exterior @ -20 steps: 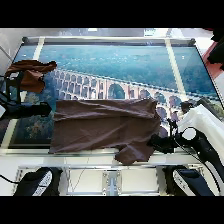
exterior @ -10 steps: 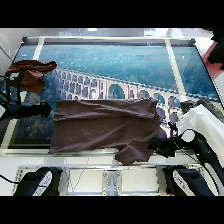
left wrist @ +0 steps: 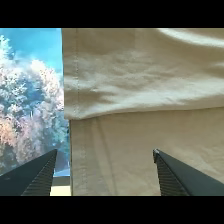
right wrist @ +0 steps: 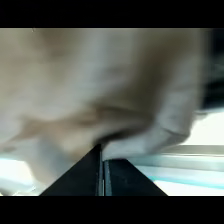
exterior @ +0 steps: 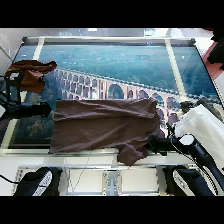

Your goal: Fold the shirts.

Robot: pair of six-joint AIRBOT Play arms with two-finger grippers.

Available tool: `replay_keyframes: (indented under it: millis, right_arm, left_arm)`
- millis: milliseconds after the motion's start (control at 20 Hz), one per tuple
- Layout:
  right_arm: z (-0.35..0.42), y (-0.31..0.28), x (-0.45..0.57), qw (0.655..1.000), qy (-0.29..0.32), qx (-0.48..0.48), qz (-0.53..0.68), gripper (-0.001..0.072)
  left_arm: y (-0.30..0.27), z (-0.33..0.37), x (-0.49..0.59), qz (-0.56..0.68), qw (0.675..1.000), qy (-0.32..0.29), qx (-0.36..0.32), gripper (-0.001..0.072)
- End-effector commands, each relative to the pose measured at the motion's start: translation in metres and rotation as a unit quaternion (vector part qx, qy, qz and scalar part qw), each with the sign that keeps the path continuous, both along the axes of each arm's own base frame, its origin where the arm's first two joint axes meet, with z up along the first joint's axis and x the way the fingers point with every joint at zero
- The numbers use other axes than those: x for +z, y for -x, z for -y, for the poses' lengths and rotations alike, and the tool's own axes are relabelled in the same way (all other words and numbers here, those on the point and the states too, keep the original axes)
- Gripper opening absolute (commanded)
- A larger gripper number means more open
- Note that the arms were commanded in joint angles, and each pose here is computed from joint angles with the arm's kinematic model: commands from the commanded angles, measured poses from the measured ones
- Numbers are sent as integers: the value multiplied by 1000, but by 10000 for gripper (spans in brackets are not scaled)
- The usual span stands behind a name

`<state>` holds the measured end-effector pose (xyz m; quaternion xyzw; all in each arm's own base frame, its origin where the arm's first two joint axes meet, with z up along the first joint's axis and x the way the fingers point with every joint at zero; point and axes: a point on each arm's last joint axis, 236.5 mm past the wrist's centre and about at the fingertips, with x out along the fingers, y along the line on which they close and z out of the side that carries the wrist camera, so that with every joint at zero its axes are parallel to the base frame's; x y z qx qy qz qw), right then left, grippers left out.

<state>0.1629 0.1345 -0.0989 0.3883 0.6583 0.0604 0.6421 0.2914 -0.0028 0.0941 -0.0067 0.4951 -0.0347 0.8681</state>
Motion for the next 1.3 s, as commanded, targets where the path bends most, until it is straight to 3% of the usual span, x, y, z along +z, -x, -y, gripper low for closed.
replay_keyframes:
  millis: [0, 200, 400, 450, 550, 600, 900, 1250]
  right_arm:
    - [-16, -25, 33, 997, -43, 15, 56, 27]
    - [-9, -44, 69, 993, -12, 68, 97, 27]
    - [-3, -65, 94, 987, 7, 77, 139, 27]
    - [-3, -67, 95, 987, 9, 78, 142, 27]
    - [-1, -67, 94, 986, 14, 81, 143, 27]
    - [1, -67, 93, 986, 18, 83, 143, 27]
    - [5, -71, 91, 980, 35, 102, 165, 28]
    - [6, -75, 92, 975, 43, 117, 186, 28]
  left_arm:
    - [-1, -1, 1, 3, 1000, -2, 1, 703]
    - [-12, -7, 14, 43, 999, -1, 27, 703]
    - [23, -57, -46, -41, 983, -44, 172, 699]
    - [42, -64, -77, -80, 973, -49, 211, 646]
    - [84, -55, -132, -160, 947, -5, 279, 431]
    - [101, -47, -150, -192, 935, 16, 296, 417]
    - [157, -34, -171, -298, 903, 14, 308, 417]
    - [160, -34, -171, -304, 891, 18, 336, 414]
